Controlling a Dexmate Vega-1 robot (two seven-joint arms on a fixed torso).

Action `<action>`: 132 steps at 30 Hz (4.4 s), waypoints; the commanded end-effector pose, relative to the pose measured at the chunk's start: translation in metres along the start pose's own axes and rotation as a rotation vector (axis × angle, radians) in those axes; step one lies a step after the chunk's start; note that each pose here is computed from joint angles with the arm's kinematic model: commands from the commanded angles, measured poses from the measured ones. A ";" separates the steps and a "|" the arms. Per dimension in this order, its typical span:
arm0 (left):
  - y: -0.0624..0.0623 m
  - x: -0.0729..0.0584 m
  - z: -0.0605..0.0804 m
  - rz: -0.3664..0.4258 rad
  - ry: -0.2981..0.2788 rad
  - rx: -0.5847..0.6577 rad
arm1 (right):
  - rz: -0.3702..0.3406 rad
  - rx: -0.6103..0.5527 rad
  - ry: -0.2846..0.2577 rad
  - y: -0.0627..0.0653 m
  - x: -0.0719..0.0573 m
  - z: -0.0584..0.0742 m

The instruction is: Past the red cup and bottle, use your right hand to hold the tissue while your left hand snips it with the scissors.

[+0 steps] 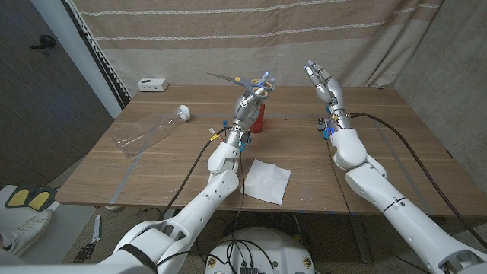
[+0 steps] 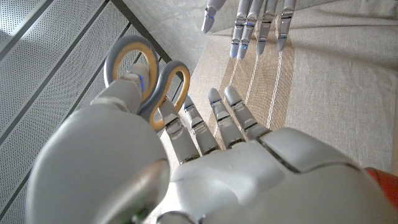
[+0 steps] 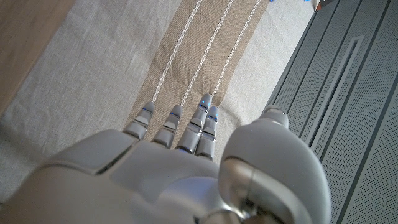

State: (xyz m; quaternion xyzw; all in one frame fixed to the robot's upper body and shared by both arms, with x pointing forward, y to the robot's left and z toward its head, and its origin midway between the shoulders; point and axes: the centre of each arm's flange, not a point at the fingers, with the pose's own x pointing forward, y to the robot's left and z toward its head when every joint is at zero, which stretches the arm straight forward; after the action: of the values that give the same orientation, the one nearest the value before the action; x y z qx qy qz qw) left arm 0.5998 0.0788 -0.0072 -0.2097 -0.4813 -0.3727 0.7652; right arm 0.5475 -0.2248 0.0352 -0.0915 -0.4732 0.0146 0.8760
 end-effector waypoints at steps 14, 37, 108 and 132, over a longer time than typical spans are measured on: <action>-0.004 0.006 0.009 -0.004 -0.076 0.003 | 0.025 0.007 0.007 0.006 -0.005 0.002; -0.002 0.008 0.013 0.007 -0.103 -0.018 | 0.016 0.010 0.027 0.009 -0.013 -0.002; -0.007 0.011 0.024 0.113 -0.163 -0.058 | 0.052 0.014 0.008 0.020 -0.017 0.000; -0.005 0.013 0.026 0.093 -0.136 -0.041 | 0.045 0.032 0.017 0.021 -0.013 -0.007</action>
State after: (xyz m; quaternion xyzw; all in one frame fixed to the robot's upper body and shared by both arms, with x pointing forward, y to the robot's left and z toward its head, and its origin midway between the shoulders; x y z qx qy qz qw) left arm 0.5833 0.0879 0.0146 -0.2852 -0.5155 -0.3231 0.7406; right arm 0.5446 -0.2066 0.0162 -0.0917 -0.4631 0.0410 0.8806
